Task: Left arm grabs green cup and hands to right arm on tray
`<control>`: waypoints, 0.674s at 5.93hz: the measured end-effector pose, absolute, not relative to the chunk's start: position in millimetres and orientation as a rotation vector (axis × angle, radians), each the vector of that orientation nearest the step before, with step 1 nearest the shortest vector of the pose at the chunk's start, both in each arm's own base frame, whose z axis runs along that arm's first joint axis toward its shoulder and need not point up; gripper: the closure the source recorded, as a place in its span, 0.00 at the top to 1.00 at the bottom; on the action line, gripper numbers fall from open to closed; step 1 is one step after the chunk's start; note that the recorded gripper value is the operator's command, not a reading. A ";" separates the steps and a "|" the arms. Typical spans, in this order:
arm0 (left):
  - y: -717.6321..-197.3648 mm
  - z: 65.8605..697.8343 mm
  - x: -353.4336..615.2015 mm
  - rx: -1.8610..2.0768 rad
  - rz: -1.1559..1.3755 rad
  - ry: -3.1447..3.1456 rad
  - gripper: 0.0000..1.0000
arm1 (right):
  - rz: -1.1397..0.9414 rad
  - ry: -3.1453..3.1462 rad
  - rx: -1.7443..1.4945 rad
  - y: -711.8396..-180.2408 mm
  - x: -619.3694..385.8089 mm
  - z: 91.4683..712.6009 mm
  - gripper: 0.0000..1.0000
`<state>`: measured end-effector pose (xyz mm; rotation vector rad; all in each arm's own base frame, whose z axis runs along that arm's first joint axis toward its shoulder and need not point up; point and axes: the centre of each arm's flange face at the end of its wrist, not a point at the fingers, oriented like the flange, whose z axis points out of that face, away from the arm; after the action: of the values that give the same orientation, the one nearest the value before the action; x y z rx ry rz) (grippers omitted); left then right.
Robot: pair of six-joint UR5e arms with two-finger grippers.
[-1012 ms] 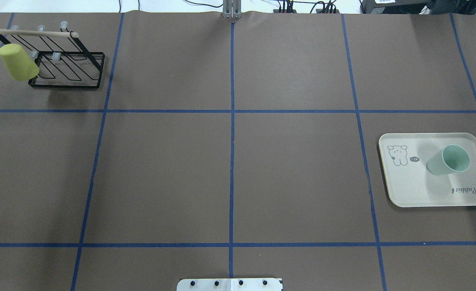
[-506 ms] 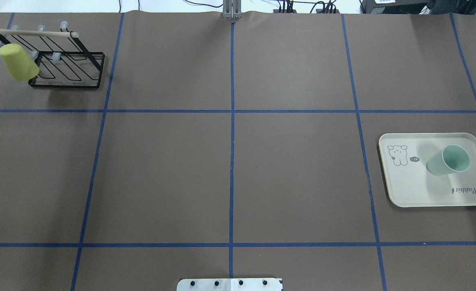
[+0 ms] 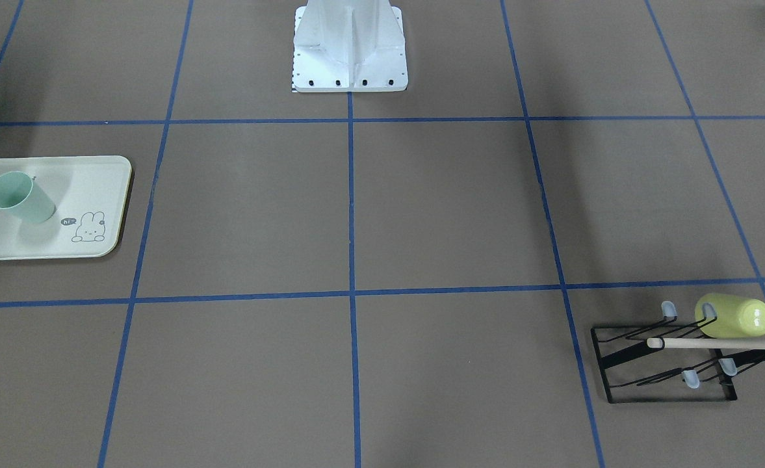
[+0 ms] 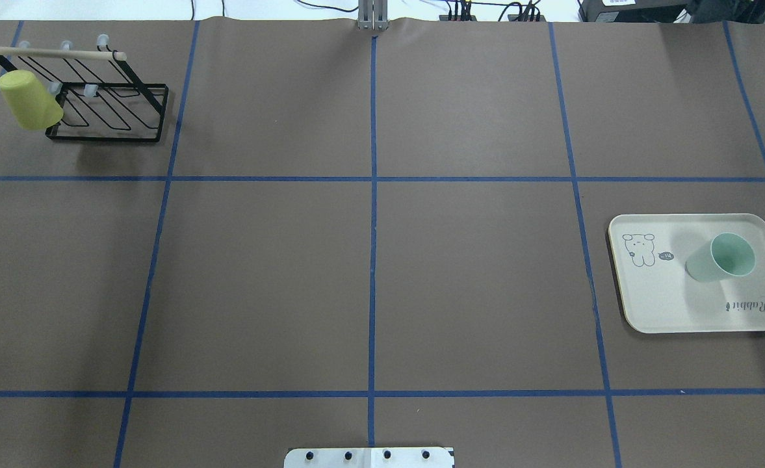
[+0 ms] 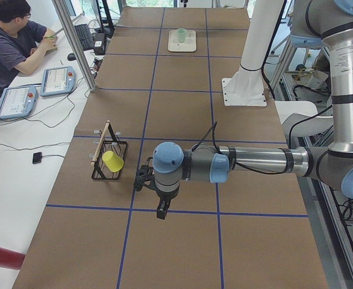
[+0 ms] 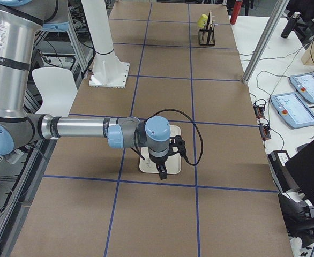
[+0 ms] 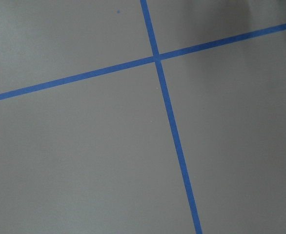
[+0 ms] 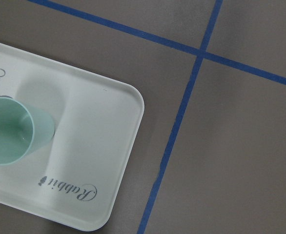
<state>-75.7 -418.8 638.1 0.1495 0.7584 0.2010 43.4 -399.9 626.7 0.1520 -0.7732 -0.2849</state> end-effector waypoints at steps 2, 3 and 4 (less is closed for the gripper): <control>-418.2 638.9 -75.9 0.147 0.199 0.759 1.00 | -0.285 -0.771 0.150 -399.6 43.5 627.8 1.00; -417.9 639.6 -75.9 0.144 0.198 0.759 1.00 | -0.285 -0.769 0.150 -399.5 43.6 628.1 1.00; -417.4 640.5 -75.8 0.142 0.198 0.759 1.00 | -0.285 -0.768 0.150 -399.3 43.7 628.3 1.00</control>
<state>-75.8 -417.4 640.5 0.1417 0.7588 0.1977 43.7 -399.3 628.3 0.1498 -0.7684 -0.2855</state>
